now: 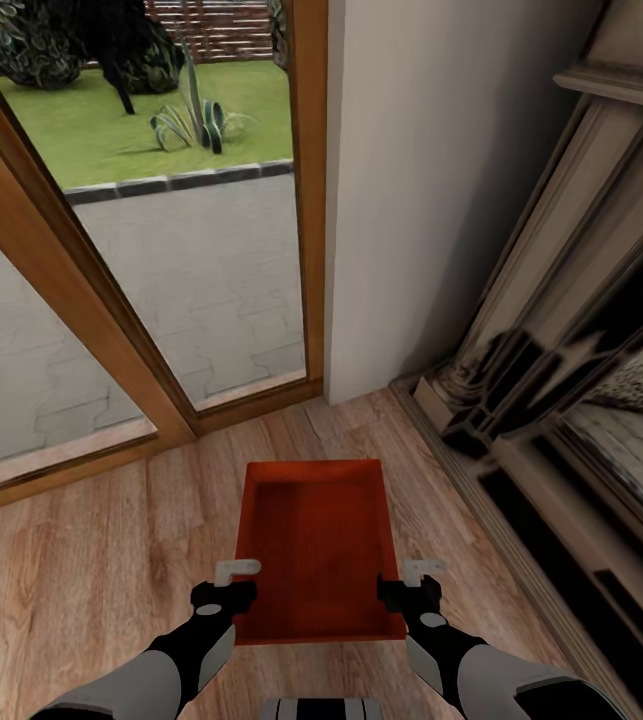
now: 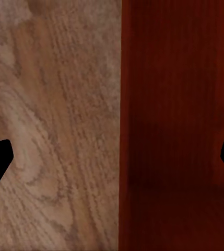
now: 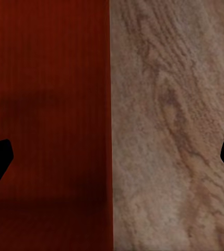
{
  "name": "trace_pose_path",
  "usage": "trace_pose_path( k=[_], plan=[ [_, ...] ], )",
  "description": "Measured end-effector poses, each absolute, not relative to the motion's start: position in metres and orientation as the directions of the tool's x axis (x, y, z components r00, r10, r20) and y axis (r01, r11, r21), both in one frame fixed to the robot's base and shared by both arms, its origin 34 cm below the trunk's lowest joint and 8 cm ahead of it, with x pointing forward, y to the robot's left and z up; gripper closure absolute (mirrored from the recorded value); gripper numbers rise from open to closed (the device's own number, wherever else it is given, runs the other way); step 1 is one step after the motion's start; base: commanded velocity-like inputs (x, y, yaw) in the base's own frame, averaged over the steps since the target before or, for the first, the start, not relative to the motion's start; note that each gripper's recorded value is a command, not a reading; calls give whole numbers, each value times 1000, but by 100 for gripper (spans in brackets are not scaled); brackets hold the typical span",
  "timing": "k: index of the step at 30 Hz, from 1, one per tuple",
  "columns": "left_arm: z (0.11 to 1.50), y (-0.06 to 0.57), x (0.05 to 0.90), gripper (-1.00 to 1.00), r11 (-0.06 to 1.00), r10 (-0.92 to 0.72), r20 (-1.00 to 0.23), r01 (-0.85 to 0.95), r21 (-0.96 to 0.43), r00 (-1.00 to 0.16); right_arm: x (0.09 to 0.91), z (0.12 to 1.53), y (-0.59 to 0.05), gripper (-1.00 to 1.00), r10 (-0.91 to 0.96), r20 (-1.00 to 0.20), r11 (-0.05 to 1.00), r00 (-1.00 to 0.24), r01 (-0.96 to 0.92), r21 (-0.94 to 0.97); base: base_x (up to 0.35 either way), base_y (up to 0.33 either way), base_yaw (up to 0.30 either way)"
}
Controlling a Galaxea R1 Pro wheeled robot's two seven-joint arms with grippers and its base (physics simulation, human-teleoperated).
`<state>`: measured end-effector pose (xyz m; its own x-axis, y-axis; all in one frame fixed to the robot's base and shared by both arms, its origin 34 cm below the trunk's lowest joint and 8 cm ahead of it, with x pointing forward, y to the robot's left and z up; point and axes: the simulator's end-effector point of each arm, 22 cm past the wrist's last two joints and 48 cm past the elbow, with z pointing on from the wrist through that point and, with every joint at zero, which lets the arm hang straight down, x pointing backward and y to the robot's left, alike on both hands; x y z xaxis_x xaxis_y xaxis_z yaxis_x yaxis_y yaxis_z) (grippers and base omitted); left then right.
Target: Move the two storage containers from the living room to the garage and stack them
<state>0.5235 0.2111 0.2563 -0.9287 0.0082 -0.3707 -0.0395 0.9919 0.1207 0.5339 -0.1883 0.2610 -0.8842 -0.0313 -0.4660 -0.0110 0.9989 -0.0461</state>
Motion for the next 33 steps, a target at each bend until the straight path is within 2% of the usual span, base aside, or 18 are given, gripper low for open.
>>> trace_pose_path(
  k=[33],
  plan=[
    [237,212,518,-100,990,-10,-366,-61,128,-930,530,242,-188,-100,-31,-466,999,-884,-11,-46,0,0,0]
  ],
)
